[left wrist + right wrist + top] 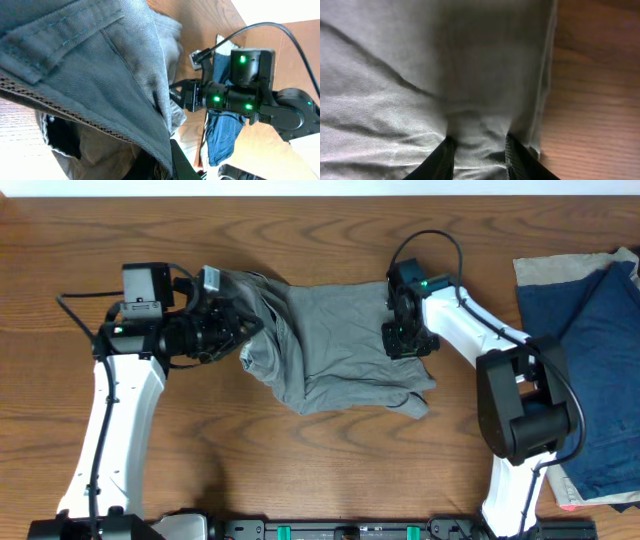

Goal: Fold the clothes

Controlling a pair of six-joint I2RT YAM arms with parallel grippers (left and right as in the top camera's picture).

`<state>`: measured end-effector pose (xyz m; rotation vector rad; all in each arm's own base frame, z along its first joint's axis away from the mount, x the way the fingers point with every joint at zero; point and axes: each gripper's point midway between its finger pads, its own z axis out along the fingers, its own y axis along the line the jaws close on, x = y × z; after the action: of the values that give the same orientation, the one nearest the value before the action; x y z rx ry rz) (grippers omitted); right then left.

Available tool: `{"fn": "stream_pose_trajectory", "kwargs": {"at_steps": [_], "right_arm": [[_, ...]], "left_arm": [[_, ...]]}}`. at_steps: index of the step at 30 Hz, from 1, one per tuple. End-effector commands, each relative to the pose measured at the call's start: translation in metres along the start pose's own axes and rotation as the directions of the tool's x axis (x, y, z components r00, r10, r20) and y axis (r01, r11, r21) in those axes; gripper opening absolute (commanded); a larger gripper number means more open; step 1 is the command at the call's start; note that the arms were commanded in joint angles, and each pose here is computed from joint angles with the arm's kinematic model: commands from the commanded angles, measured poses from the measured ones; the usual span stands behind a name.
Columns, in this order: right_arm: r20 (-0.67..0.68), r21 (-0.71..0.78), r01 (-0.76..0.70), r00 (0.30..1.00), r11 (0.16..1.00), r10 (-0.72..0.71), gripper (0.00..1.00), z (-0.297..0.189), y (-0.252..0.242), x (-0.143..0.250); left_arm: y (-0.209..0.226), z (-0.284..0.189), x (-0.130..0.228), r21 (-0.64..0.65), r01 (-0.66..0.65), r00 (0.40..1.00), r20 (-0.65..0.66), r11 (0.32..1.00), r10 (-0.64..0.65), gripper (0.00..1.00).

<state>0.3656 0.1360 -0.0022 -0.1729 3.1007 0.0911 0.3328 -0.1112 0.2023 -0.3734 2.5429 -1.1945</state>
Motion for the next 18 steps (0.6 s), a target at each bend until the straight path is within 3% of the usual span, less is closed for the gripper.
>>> {"fn": "stream_pose_trajectory", "kwargs": {"at_steps": [1,7,11,18], "right_arm": [[-0.045,0.022,0.021,0.999,1.0,-0.02,0.32,0.022,-0.001,0.018],[-0.065,0.027,0.031,0.997,0.999,-0.029,0.32,0.032,0.009,0.032],[-0.063,0.025,0.045,0.997,0.999,-0.043,0.31,0.033,0.018,0.034],[-0.07,0.026,0.072,0.995,0.997,-0.07,0.32,0.033,0.031,0.04]], "left_arm": [[-0.022,0.003,0.009,0.031,-0.082,0.996,-0.017,0.996,0.083,0.06],[-0.026,0.026,0.022,-0.075,-0.042,0.999,-0.021,0.996,0.04,0.06],[-0.041,0.045,0.029,-0.068,-0.073,0.997,-0.025,0.995,0.071,0.06],[-0.056,0.08,0.038,-0.051,-0.005,0.999,-0.046,0.999,0.003,0.06]]}}
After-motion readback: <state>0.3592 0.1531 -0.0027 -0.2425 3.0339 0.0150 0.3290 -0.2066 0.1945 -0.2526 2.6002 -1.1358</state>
